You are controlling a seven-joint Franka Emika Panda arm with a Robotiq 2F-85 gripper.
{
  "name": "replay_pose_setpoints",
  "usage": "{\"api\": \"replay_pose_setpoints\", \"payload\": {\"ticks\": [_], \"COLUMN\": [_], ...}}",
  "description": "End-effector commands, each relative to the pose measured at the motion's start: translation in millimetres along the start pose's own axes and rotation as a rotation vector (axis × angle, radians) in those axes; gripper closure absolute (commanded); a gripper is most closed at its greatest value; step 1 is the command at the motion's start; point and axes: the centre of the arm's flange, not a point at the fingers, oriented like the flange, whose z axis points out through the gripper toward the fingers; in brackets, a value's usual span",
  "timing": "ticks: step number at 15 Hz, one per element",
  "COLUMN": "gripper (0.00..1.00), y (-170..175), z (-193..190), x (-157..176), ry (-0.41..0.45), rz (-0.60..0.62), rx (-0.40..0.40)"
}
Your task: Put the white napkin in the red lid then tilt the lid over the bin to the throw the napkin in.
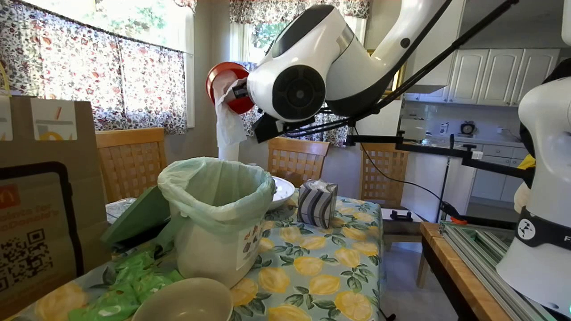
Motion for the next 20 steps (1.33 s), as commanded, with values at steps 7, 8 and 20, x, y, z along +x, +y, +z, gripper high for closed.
{"api": "replay_pose_setpoints", "payload": {"ticks": [7,8,20], "gripper": [0.99,0.99,0.99], "y": [-7.5,-6.5,7.8], "z": [-19.0,-23.0,-43.2], "x": [-10.8,-11.1,-13.5], "ry": [0.164,0.178,0.275], "rz": [0.057,0.062,0.104], "rx": [-0.001,0.005,0.011]}}
